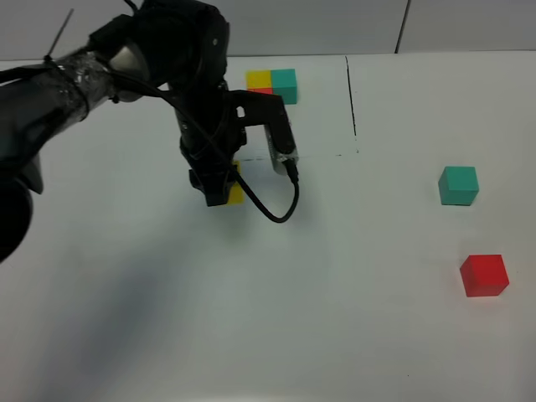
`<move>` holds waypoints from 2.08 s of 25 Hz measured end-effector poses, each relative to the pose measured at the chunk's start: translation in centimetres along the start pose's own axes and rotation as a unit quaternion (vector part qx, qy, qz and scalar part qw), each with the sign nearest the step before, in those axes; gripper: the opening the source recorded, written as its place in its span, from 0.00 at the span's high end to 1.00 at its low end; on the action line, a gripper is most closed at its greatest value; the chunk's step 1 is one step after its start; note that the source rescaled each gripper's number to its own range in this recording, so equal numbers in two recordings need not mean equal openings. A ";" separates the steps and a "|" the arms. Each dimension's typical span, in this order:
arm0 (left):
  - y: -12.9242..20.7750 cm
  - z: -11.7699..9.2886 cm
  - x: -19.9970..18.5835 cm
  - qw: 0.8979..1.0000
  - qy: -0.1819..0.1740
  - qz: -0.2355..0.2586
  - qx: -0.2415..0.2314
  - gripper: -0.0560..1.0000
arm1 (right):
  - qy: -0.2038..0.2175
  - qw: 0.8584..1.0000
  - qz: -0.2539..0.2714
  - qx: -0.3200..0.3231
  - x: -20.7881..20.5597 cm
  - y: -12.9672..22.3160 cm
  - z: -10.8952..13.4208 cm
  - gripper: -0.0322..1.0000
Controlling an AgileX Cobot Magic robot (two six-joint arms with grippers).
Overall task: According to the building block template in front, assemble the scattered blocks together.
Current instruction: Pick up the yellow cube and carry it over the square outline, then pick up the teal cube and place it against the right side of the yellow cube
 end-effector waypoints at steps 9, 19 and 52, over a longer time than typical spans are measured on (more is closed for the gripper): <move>-5.6 1.8 2.1 0.998 -0.037 -0.019 0.044 0.95 | -0.008 1.000 0.000 0.004 0.0 0.0 0.2 0.26; -6.8 1.3 5.8 0.998 -0.016 -0.002 0.059 0.95 | -0.009 1.000 0.000 0.005 0.0 0.0 0.3 0.26; -7.0 1.2 5.6 1.000 -0.013 -0.011 -0.001 0.13 | -0.010 1.000 0.000 0.006 0.0 0.0 0.3 0.26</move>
Point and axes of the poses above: a point on each arm's last joint axis where the gripper is mounted, x pointing out along that axis toward the gripper, z along the wrist's bending axis when the last joint is at zero, y = z × x, the point moved 6 cm from there along x, pointing out along that axis toward the gripper
